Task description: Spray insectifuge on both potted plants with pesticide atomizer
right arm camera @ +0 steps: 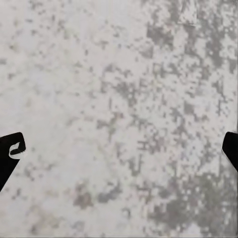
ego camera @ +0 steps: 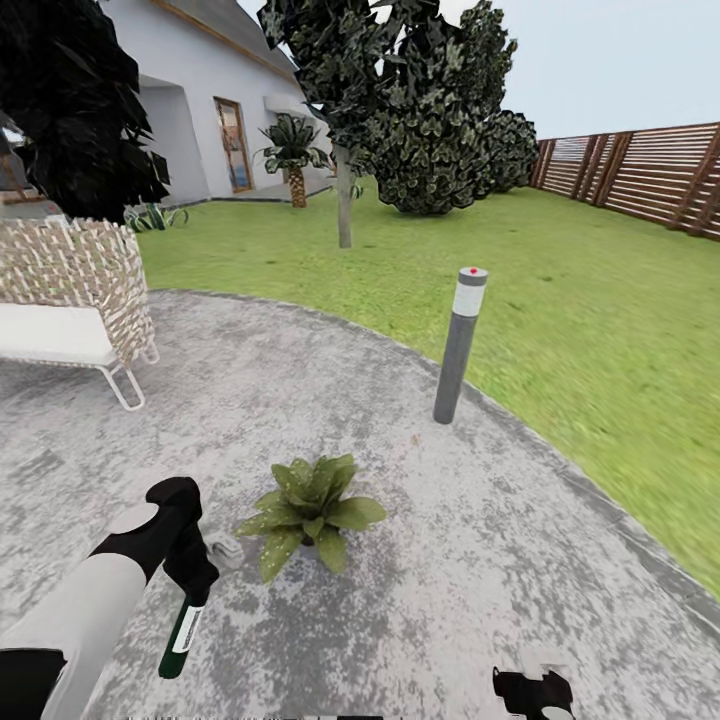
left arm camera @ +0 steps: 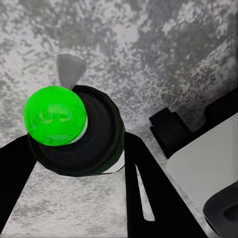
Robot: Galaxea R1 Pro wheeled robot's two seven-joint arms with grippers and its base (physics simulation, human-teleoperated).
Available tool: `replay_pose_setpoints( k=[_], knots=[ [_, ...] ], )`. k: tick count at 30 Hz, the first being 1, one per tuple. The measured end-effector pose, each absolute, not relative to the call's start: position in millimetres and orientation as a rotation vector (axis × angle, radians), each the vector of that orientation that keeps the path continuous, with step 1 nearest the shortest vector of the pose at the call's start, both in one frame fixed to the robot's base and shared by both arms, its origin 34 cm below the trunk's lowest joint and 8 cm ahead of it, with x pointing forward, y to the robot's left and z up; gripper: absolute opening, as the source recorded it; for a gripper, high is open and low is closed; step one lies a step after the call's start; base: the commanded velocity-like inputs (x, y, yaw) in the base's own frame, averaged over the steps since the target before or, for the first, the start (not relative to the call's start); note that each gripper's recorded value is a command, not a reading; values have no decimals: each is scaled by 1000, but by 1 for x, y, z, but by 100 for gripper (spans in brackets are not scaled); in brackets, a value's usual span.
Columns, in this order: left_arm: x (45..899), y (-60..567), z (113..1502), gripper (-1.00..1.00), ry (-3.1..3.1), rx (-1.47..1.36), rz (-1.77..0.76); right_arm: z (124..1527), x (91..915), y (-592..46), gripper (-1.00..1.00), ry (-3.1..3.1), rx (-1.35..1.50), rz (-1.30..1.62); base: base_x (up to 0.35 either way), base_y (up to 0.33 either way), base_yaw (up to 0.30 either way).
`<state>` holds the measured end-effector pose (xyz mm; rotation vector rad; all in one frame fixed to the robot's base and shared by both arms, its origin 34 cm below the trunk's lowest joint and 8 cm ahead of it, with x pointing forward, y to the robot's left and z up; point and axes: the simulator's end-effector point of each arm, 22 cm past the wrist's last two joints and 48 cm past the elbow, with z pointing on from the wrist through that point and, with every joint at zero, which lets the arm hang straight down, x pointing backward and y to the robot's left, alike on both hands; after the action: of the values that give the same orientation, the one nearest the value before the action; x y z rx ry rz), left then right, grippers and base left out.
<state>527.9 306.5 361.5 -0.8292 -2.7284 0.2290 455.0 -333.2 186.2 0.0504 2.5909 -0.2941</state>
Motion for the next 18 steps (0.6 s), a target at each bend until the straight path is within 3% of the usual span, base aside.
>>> replay_pose_setpoints(
  k=[6, 18],
  knots=[
    [528, 307, 361, -100, -2727, -827, 231, 186, 455, -333, 100, 2591, 51, -294, 35, -276, 242],
    [528, 299, 360, -100, -2726, -835, 241, 186, 456, -339, 100, 2589, 47, -301, 56, -303, 6]
  ],
)
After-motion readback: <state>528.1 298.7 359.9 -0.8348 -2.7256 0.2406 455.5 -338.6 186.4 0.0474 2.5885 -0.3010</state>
